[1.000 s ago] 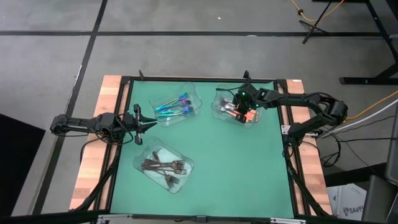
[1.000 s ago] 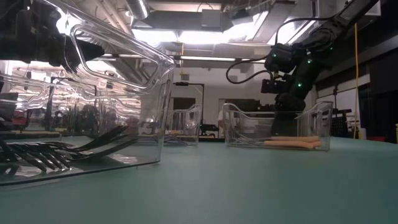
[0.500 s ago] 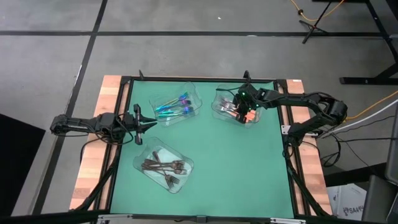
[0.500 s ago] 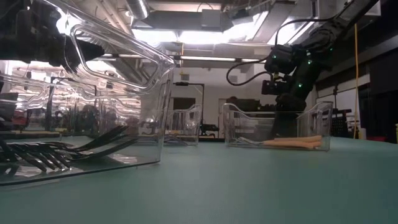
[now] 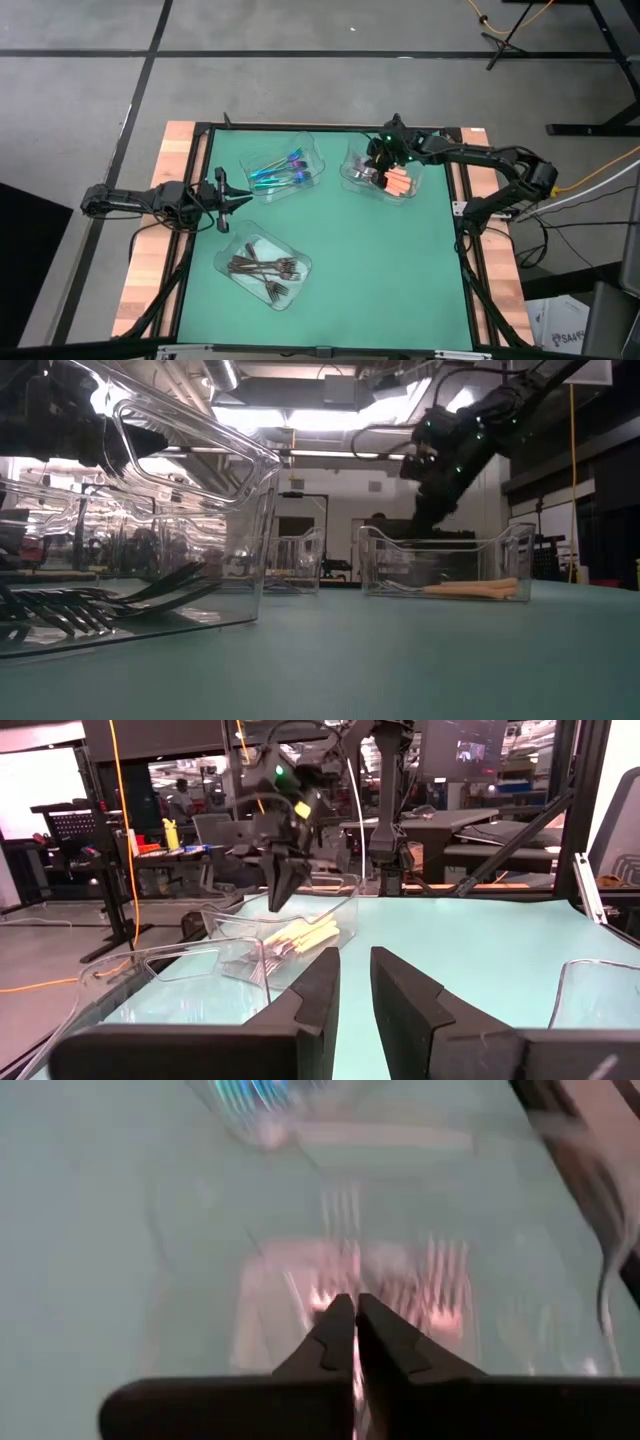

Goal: Sort silverware by color (type)
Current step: Return to Home position

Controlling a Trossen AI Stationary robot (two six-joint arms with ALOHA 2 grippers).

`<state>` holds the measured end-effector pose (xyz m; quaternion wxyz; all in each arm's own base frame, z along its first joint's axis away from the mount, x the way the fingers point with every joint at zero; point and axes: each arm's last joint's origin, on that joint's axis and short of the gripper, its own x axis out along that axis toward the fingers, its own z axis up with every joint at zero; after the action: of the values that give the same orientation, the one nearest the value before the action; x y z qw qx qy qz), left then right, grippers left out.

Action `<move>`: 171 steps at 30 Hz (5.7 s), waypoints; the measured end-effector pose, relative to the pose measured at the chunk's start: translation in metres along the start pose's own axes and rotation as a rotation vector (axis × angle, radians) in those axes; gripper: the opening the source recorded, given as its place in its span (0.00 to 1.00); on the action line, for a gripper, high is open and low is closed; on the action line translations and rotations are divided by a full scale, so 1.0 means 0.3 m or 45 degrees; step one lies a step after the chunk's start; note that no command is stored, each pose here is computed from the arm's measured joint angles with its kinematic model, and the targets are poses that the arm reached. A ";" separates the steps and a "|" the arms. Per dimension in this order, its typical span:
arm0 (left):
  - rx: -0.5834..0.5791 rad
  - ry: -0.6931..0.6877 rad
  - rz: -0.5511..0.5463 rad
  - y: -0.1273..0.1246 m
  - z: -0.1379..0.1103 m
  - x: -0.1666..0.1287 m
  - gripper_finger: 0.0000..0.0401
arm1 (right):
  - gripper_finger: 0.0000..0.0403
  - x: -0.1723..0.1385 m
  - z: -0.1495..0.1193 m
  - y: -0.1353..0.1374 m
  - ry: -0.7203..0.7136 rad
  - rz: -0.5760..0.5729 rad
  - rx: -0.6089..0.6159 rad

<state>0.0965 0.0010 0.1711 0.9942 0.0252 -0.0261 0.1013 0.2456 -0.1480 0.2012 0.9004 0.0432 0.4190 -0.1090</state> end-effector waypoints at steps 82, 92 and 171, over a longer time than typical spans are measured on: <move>0.000 0.000 0.005 0.000 0.000 0.000 0.13 | 0.01 -0.458 -0.495 0.423 -1.060 0.398 -0.192; 0.001 0.001 0.005 0.000 0.000 0.000 0.13 | 0.01 -0.344 -0.535 0.450 -1.215 0.462 -0.148; 0.000 0.002 0.005 0.000 0.000 0.000 0.13 | 0.01 -0.297 -0.518 0.337 -1.144 0.168 -0.206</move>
<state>0.0966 0.0011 0.1710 0.9940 0.0253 -0.0253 0.1032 0.0975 -0.0092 0.1676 0.9983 -0.0521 -0.0092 -0.0262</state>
